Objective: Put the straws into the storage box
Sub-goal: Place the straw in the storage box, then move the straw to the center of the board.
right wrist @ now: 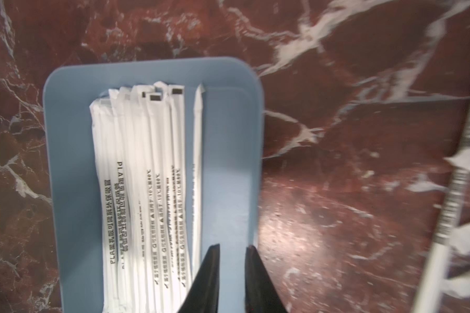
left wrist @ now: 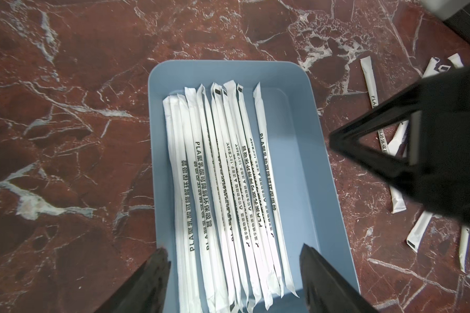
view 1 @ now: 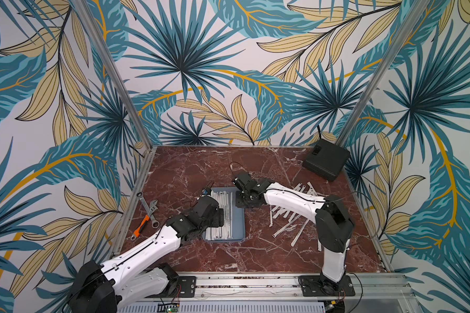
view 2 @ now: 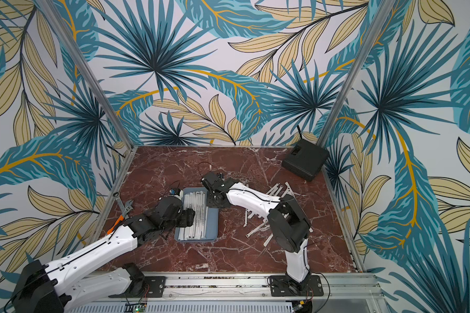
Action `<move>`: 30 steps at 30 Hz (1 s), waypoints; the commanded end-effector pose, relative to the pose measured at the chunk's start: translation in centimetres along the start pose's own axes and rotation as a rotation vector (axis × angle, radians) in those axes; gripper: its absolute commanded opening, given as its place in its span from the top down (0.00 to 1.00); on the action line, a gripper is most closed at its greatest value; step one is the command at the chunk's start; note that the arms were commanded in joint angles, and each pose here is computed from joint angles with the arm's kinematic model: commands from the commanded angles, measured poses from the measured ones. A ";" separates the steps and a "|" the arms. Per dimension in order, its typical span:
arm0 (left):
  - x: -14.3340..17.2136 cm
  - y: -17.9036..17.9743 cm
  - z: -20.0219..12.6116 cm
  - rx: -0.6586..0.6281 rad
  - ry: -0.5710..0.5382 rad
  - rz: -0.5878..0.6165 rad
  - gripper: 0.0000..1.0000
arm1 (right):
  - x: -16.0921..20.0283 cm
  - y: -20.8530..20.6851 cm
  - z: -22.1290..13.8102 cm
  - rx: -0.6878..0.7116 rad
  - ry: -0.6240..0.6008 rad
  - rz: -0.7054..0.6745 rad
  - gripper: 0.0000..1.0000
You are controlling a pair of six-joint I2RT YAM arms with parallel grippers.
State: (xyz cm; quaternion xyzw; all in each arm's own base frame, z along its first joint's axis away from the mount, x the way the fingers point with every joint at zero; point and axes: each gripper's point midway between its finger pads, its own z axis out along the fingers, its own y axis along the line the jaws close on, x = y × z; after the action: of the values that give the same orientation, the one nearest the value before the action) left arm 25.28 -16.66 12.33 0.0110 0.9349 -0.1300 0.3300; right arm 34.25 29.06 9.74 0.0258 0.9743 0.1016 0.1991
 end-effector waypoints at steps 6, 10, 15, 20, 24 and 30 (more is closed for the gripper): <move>-0.5 -5.5 1.1 0.095 0.017 0.048 0.20 | -0.4 -13.0 1.4 0.317 0.003 0.045 0.72; 0.1 -6.1 1.8 0.093 0.040 0.063 0.20 | -0.6 -14.0 2.7 0.350 0.027 0.040 0.71; 0.2 -5.5 1.8 0.063 0.043 0.073 0.19 | -0.6 -13.9 4.5 0.355 0.051 0.043 0.73; 0.3 -5.2 1.7 0.052 0.041 0.075 0.19 | -0.2 -13.9 5.8 0.352 0.075 0.050 0.76; 0.2 -5.2 1.7 0.051 0.039 0.077 0.19 | 0.5 -13.7 6.6 0.340 0.097 0.057 0.80; 0.0 -4.6 1.4 0.024 0.026 0.084 0.19 | 0.9 -9.8 6.1 0.146 0.114 0.071 0.87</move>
State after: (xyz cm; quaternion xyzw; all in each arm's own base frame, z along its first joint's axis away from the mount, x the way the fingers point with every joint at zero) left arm 24.76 -21.18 9.96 0.0628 0.9459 -0.1213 0.2944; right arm 36.71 18.13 2.22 0.0813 0.9842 -0.0221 0.1558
